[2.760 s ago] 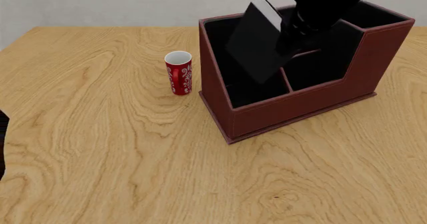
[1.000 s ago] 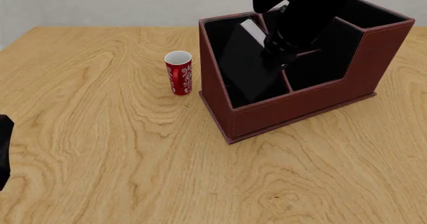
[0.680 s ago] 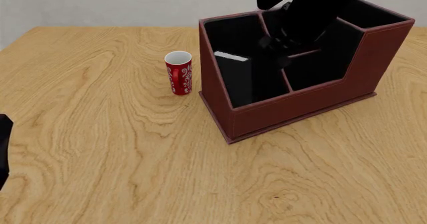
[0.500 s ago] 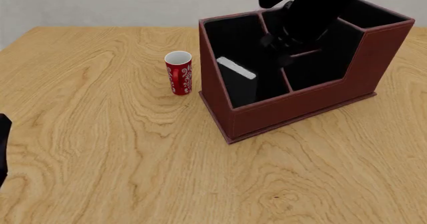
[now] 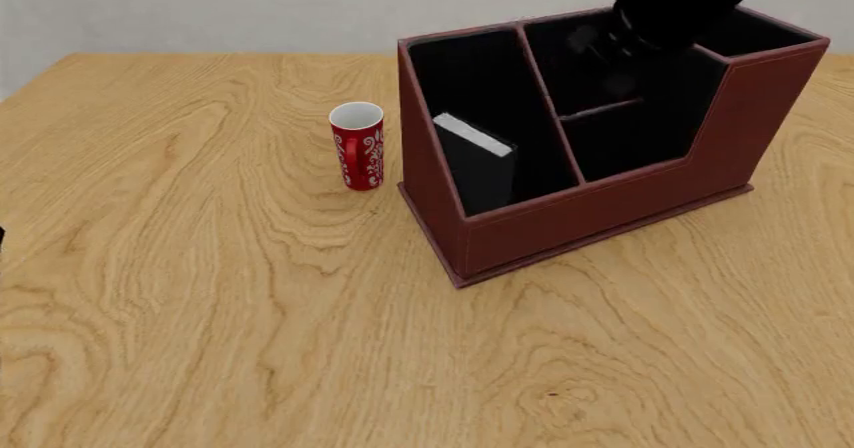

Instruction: Pick up the book and place it in the left compartment of the caddy.

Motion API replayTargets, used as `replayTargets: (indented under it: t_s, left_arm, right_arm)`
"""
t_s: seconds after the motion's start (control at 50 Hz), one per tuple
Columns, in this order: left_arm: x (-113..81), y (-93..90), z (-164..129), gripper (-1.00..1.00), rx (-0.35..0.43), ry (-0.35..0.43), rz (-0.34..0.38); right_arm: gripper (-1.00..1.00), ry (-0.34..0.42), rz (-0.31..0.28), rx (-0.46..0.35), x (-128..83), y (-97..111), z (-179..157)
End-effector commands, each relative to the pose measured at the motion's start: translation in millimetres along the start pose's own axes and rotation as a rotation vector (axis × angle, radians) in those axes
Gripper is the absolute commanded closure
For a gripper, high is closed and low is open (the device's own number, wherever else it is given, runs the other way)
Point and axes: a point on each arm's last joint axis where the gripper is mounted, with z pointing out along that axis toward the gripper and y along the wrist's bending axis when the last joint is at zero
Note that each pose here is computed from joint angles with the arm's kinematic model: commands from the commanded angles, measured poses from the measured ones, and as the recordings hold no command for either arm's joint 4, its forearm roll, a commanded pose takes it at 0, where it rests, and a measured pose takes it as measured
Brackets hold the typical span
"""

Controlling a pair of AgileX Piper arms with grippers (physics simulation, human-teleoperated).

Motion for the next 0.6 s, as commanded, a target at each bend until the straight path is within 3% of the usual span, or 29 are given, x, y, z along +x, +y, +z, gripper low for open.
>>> replayTargets:
  t_s: [0.02,0.32,0.6]
  left_arm:
    - [-8.0,-1.1,-2.1,-1.00,0.039,-0.004,-0.010]
    - [-26.1,-1.3,-6.4,-1.00,0.086,-0.029,-0.002]
    - [-29.0,-1.6,-7.6,-1.00,0.108,-0.022,0.008]
  right_arm:
    - [-1.00,-0.075,0.008,0.037,16.8,-5.3,-39.2]
    - [-1.00,-0.219,0.071,0.073,36.6,5.7,-96.2]
    - [-1.00,-0.336,0.126,0.114,52.1,8.2,-138.5]
